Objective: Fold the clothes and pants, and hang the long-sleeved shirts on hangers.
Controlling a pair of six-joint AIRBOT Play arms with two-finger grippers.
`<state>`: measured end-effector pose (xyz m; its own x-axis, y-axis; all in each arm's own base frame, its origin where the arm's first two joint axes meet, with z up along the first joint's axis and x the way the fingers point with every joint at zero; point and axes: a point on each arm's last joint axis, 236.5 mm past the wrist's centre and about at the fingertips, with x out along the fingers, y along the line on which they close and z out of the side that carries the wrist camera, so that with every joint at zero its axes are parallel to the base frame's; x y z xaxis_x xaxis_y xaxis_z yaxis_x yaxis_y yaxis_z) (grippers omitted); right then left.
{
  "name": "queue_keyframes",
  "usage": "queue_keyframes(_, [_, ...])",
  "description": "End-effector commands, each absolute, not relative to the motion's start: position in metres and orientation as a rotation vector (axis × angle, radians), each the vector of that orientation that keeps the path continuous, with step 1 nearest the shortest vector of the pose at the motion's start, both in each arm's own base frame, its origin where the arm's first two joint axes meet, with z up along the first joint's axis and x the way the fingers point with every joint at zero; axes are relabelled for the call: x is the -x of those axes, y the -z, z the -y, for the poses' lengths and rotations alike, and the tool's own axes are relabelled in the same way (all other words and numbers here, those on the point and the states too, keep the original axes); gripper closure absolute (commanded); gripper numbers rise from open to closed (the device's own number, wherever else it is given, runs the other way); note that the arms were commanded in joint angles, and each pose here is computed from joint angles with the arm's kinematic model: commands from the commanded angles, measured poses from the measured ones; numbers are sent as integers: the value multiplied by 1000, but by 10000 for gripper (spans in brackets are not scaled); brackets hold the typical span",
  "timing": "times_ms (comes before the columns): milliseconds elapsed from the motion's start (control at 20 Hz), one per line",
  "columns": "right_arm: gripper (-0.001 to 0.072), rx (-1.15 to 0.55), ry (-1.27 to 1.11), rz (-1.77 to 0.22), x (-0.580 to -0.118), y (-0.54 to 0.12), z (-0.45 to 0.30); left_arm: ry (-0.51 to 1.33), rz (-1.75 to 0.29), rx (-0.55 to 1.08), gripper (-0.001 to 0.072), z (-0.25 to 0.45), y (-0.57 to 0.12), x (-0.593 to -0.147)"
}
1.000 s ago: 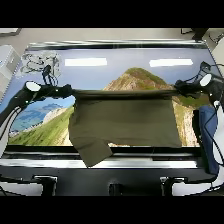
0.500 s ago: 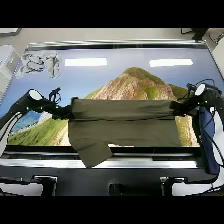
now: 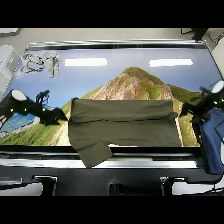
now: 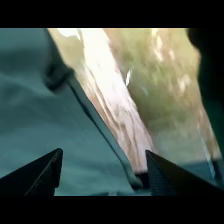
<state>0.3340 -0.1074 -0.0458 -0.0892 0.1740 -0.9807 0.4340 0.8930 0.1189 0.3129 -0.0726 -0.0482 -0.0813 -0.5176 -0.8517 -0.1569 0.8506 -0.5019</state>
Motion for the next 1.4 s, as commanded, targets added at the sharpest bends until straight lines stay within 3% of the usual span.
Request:
queue_keyframes(0, [95, -616, 202, -1767, -278, 50, 103, 333, -1731, 591, 112, 85, 73, -235])
queue_keyframes(200, [99, -614, 195, -1723, -273, 46, 97, 406, -1709, 726, 118, 126, 90, -190])
queue_keyframes(450, [128, -624, 180, -1733, -270, 40, 92, 421, -1657, 664, 120, 154, 105, -195])
queue_keyframes(550, [139, -626, 177, -1743, -268, 40, 91, 388, -1620, 663, 218, 159, 108, -204])
queue_keyframes(650, [139, -626, 178, -1744, -267, 39, 91, 369, -1609, 660, 229, 161, 111, -207])
queue_keyframes(800, [139, -619, 184, -1756, -264, 41, 92, 455, -1641, 608, 689, 168, 107, -194])
queue_keyframes(1350, [134, -665, 163, -1774, -238, 101, 69, 495, -1643, 598, 688, 166, 98, -194])
